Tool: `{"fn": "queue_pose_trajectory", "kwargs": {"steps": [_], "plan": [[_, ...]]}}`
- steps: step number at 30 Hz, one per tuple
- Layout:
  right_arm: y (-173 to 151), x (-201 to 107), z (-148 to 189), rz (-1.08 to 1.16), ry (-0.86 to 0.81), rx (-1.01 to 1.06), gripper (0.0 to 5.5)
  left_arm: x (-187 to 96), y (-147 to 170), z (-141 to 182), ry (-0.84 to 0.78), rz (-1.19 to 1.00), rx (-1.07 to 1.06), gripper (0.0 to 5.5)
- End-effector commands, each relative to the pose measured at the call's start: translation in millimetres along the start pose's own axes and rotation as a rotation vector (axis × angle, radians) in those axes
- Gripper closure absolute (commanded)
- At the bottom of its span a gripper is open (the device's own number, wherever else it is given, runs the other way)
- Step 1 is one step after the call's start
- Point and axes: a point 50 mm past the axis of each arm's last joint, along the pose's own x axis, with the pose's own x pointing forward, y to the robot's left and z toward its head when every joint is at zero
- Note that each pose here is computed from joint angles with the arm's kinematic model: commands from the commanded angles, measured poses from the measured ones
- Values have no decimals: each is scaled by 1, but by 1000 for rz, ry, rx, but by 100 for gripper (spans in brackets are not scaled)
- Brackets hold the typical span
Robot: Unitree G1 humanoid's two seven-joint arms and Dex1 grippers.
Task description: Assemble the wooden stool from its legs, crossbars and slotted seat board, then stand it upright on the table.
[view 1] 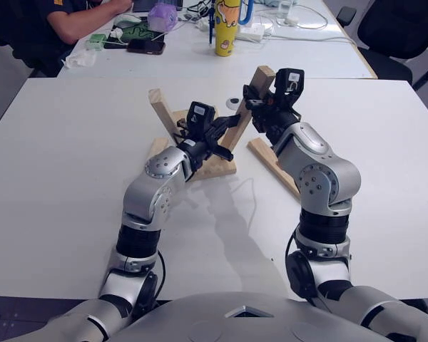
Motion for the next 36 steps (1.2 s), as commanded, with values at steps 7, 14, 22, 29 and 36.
{"fn": "queue_pose_trajectory", "kwargs": {"steps": [7,14,22,29,36], "plan": [[-14,-3,-41,-62,217,21,445,6,0,86,-344,-4,-62,550],[-14,-4,-42,-67,218,26,445,-3,17,-23,166,104,-228,550],[-15,-4,-42,-69,221,28,445,-2,29,-36,141,162,-35,550],[-13,-3,-41,-57,222,26,445,21,37,24,-129,191,91,550],[-5,1,-40,-32,236,61,445,18,74,-23,-5,257,141,550]]}}
